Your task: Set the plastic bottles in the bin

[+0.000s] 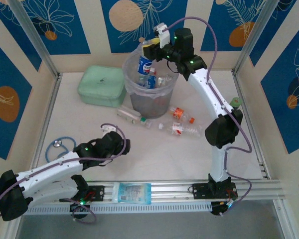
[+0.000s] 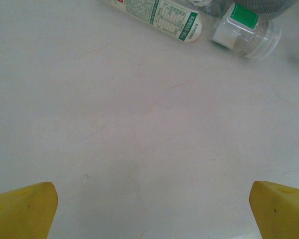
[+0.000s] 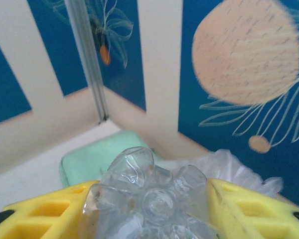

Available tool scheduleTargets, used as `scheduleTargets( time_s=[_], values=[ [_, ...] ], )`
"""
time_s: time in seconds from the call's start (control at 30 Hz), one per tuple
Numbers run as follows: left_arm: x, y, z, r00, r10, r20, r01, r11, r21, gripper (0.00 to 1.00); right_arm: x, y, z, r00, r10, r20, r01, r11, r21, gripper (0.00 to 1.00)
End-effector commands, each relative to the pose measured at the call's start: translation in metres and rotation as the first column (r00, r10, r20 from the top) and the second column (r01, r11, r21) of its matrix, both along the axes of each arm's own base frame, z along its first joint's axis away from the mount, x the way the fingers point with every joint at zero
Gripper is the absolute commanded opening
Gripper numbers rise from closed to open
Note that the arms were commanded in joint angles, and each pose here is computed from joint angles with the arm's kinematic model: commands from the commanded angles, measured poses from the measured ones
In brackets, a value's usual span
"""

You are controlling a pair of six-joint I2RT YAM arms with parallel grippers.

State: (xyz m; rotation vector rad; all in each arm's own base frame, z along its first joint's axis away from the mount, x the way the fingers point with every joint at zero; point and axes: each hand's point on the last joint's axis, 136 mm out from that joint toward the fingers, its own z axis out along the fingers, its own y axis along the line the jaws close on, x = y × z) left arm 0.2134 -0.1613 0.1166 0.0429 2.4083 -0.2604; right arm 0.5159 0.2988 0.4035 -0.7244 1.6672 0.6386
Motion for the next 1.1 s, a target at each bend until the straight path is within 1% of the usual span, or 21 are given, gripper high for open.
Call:
scheduleTargets(
  time_s=[0.0,0.17,0.3,0.43,0.6,0.73,0.83,0.9,1.03,1.07],
  values=[
    [0.005,-0.006,0.01,1.0,-0.02,0.019,0.021,0.999,-0.038,0.98,-0.01,0.013,-0.04,0.99,0.088,-0.112,-0.1,0.99,-0.104,0.13],
    [0.006,-0.008,0.01,0.999,-0.03,0.017,0.031,0.998,-0.06,0.97,-0.008,0.026,-0.088,0.965,0.126,-0.228,-0.166,0.972,-0.165,0.13],
    [0.008,-0.011,0.007,0.999,-0.039,0.005,0.039,0.997,-0.062,0.97,-0.01,0.035,-0.121,0.941,0.142,-0.306,-0.202,0.964,-0.174,0.11],
    [0.012,-0.014,0.006,0.999,-0.045,0.002,0.045,0.997,-0.064,0.97,-0.013,0.039,-0.148,0.913,0.144,-0.382,-0.217,0.964,-0.154,0.11],
    [0.014,-0.017,0.005,0.998,-0.058,-0.004,0.058,0.996,-0.065,0.97,-0.017,0.038,-0.166,0.887,0.125,-0.445,-0.199,0.972,-0.125,0.12],
    [0.014,-0.018,0.004,0.998,-0.062,-0.008,0.061,0.996,-0.07,0.97,-0.024,0.038,-0.167,0.882,0.13,-0.453,-0.189,0.978,-0.087,0.13],
    [0.013,-0.019,0.003,0.998,-0.065,-0.011,0.064,0.995,-0.075,0.97,-0.031,0.038,-0.163,0.88,0.136,-0.455,-0.19,0.979,-0.074,0.2],
    [0.013,-0.019,0.004,0.998,-0.067,-0.012,0.066,0.995,-0.077,0.97,-0.036,0.037,-0.151,0.882,0.146,-0.447,-0.195,0.979,-0.066,0.28],
    [0.012,-0.018,0.004,0.998,-0.066,-0.008,0.066,0.994,-0.083,0.97,-0.044,0.033,-0.105,0.912,0.154,-0.381,-0.187,0.981,-0.051,0.5],
    [0.012,-0.018,0.004,0.998,-0.064,-0.009,0.063,0.994,-0.085,0.97,-0.046,0.031,-0.092,0.92,0.153,-0.36,-0.182,0.982,-0.049,0.58]
  ],
)
